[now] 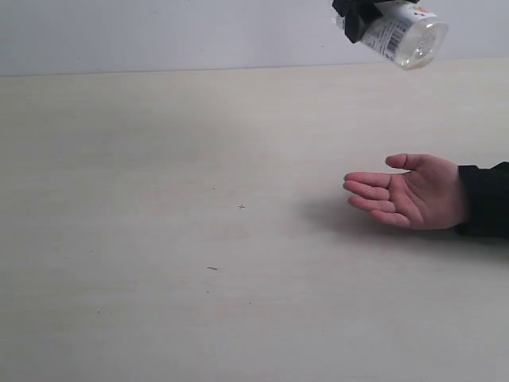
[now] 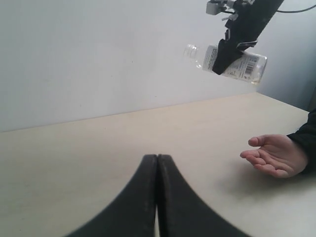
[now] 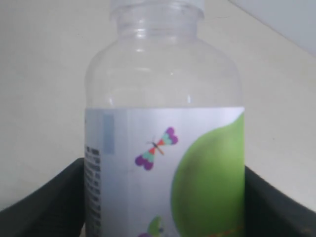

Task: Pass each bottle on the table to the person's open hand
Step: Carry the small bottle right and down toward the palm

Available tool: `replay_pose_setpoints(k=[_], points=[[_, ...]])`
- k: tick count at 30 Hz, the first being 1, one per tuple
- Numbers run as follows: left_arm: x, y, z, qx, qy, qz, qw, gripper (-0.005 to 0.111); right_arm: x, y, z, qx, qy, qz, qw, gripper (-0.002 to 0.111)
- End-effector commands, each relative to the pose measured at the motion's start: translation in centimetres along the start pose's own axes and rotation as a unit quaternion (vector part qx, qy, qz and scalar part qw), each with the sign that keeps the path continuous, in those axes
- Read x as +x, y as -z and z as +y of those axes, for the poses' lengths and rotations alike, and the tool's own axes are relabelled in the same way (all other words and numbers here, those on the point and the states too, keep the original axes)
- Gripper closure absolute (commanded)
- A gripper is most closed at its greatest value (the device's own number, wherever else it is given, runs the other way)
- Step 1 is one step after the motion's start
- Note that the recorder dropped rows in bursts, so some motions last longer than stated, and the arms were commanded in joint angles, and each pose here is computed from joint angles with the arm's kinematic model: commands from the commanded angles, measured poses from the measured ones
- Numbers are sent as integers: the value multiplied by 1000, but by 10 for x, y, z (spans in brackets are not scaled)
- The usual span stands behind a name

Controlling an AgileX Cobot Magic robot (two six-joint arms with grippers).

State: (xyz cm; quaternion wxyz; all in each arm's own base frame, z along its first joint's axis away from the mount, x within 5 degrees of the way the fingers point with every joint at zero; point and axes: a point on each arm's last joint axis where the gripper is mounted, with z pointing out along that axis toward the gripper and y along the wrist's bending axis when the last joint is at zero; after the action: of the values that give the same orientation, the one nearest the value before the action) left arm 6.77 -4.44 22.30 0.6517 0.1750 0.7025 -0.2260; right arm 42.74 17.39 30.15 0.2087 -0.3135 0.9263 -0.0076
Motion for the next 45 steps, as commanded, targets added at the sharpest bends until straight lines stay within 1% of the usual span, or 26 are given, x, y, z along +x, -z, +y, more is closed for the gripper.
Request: replay_pose_setpoints(k=[1,2,5,8,11,16,25,33,36,40,45], points=[[1,1,0,0,-1,-4,1000,107,3,33,-4,19,-22,-22,999,108],[1,1,0,0,-1,-4,1000,107,7,47,-3,21,-25,-30,999,108],[1,1,0,0,-1,-4,1000,107,21,69,-2,29,-23,-33,999,108],[1,1,0,0,-1,-4,1000,107,41,95,2,31,-23,-38,999,108],[1,1,0,0,-1,-4,1000,107,54,105,6,29,-25,-35,999,108],[1,1,0,0,-1,-4,1000,107,78,116,13,23,-48,-25,998,108],[1,1,0,0,-1,-4,1000,107,113,122,22,19,-82,-2,996,108],[1,1,0,0,-1,-4,1000,107,143,135,29,20,-105,0,994,108],[1,1,0,0,-1,-4,1000,107,154,129,33,16,-113,17,993,108],[1,1,0,0,-1,-4,1000,107,168,111,41,-4,-163,55,985,108],[1,1,0,0,-1,-4,1000,107,179,97,47,-18,-166,85,982,108]])
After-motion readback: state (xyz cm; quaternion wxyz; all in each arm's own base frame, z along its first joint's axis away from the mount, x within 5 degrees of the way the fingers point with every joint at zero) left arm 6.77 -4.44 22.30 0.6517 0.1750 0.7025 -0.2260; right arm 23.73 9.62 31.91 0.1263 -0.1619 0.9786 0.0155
